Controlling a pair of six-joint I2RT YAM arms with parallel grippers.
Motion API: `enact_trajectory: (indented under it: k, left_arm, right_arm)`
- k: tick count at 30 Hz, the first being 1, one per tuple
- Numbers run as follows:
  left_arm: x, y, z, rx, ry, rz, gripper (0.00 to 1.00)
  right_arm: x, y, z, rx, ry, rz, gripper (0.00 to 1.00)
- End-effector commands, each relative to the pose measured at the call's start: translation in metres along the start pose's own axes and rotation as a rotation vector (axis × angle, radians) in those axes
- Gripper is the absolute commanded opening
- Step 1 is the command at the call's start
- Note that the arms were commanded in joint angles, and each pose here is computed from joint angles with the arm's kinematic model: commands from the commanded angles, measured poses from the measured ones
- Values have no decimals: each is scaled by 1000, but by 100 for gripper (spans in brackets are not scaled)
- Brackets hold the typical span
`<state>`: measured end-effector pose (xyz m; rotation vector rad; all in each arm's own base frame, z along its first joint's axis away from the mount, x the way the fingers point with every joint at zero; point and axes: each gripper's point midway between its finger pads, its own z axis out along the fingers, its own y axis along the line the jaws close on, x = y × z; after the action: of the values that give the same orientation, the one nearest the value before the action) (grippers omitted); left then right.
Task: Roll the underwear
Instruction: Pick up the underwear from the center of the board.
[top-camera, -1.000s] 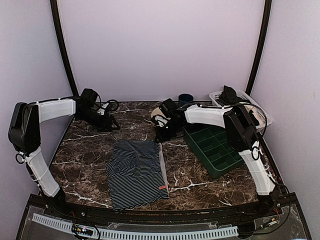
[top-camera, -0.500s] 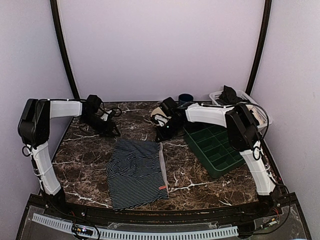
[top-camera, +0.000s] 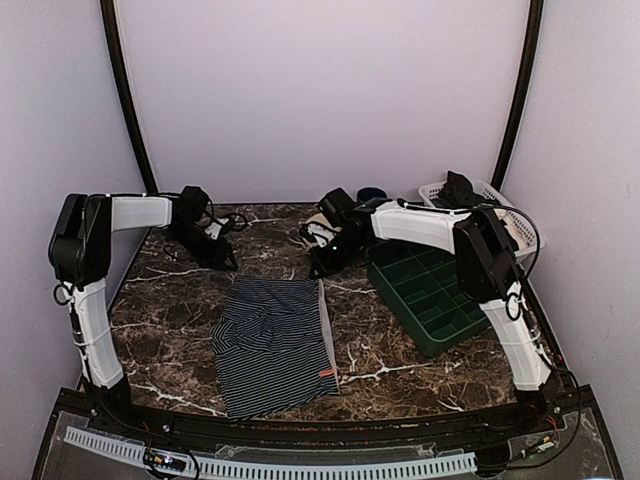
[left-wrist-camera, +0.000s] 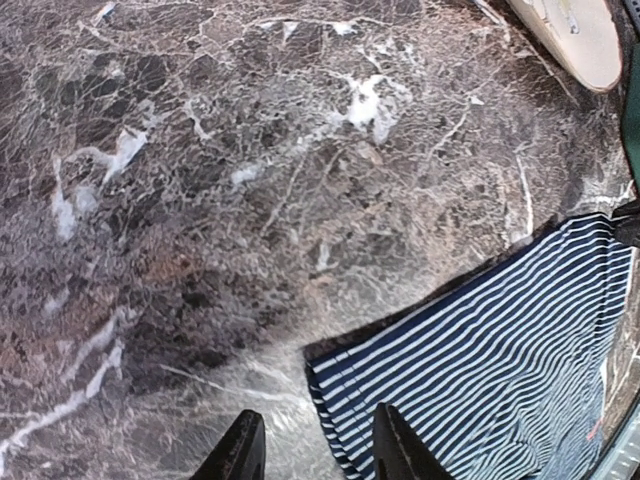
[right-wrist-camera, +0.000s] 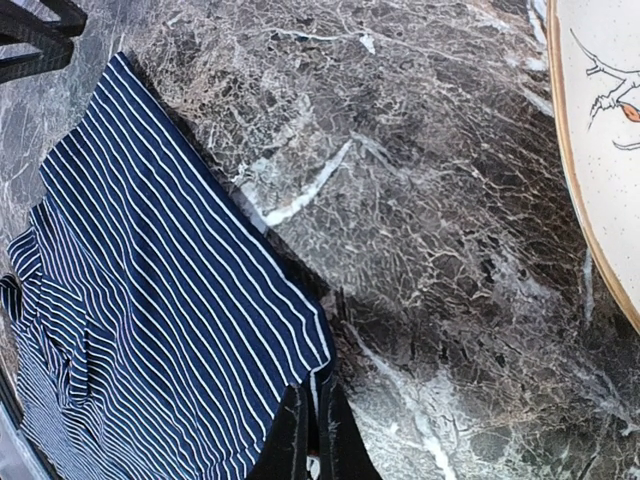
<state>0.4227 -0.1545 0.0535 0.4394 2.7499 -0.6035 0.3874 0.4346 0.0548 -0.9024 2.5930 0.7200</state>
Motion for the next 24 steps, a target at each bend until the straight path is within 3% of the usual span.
enact_trajectory:
  k: [1,9,16,20,24]
  left_arm:
    - [5,2,7,-39,53,53,39]
    - [6,-13,32,-104,115,200,39]
    - [14,-1,36,-210,177,281,30]
    - [17,6,34,-250,195,292,28]
    - [10,8,31,-268,181,301,34]
  right_arm:
    - [-9,2,-7,15,-22,-29,0]
    - [-3,0,-3,19,0,-43,0]
    - [3,-8,-1,51,28,-63,1]
    - [4,-14,-2,71,36,-72,7]
    - [6,-23,-2,98,49,-81,16]
